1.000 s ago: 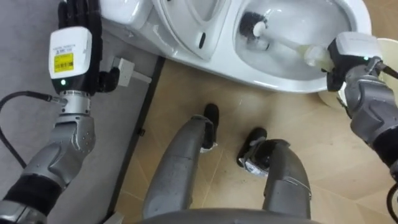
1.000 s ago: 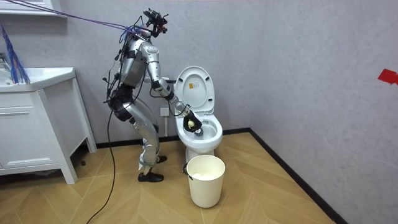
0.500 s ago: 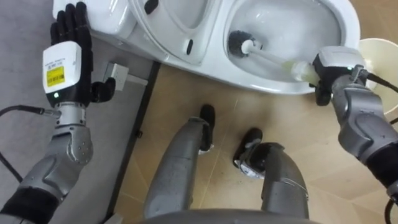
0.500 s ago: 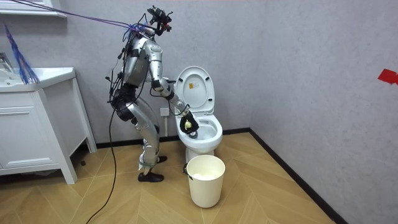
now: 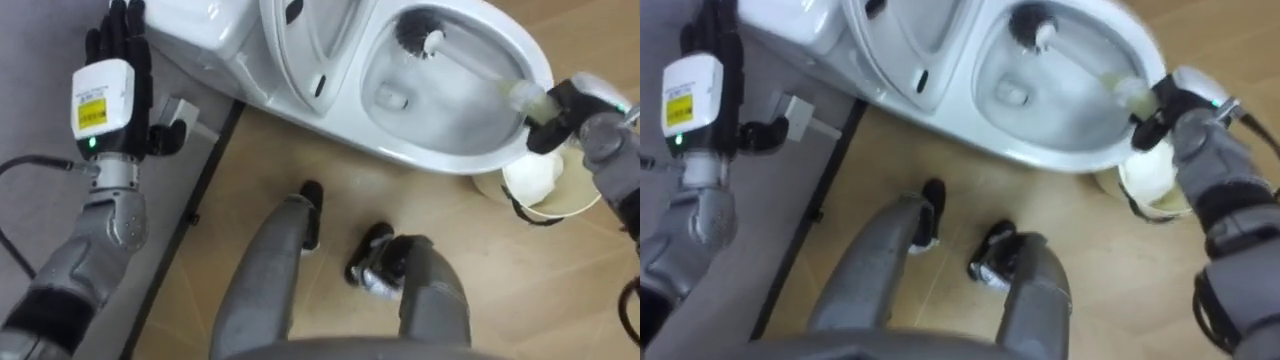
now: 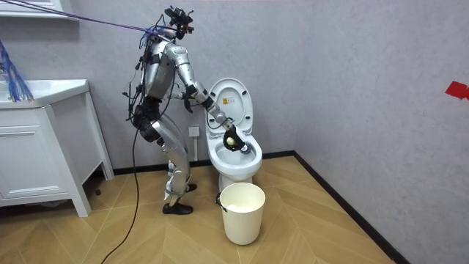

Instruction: Brush toilet

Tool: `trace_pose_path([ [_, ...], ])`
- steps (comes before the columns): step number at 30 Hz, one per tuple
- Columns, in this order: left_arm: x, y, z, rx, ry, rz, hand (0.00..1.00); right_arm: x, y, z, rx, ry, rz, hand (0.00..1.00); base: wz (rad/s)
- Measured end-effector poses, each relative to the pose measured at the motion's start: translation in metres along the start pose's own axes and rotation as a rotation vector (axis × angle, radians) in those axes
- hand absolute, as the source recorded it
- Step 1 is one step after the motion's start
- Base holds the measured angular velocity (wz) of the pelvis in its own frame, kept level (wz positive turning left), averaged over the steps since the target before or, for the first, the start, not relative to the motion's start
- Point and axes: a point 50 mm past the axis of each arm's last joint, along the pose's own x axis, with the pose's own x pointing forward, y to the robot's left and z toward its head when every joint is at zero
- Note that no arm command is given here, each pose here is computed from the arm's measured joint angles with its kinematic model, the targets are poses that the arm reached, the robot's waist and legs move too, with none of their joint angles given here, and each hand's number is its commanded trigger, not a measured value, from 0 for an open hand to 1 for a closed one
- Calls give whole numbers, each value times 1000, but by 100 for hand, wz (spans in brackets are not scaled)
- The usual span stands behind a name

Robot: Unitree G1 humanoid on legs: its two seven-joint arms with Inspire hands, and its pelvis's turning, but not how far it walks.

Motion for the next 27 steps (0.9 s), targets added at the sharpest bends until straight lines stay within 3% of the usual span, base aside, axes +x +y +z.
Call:
trace_pose_path([
  [5, -16, -12, -10, 3, 48, -109, 0, -5, 17, -18, 25, 19, 52, 100, -10],
  [8, -45, -29, -27, 14, 139, -238, 0, -14, 34, -36, 60, 38, 98, 100, -2],
  [10, -74, -47, -42, 17, 264, -371, 0, -23, 47, -51, 133, 62, 108, 100, 3],
  [16, -146, -57, -75, -36, 541, -549, 0, -59, 96, -91, 296, 151, 173, 100, 10],
  [27, -221, -73, -89, -259, 915, -690, 0, -96, 133, -105, 417, 188, 212, 100, -4],
])
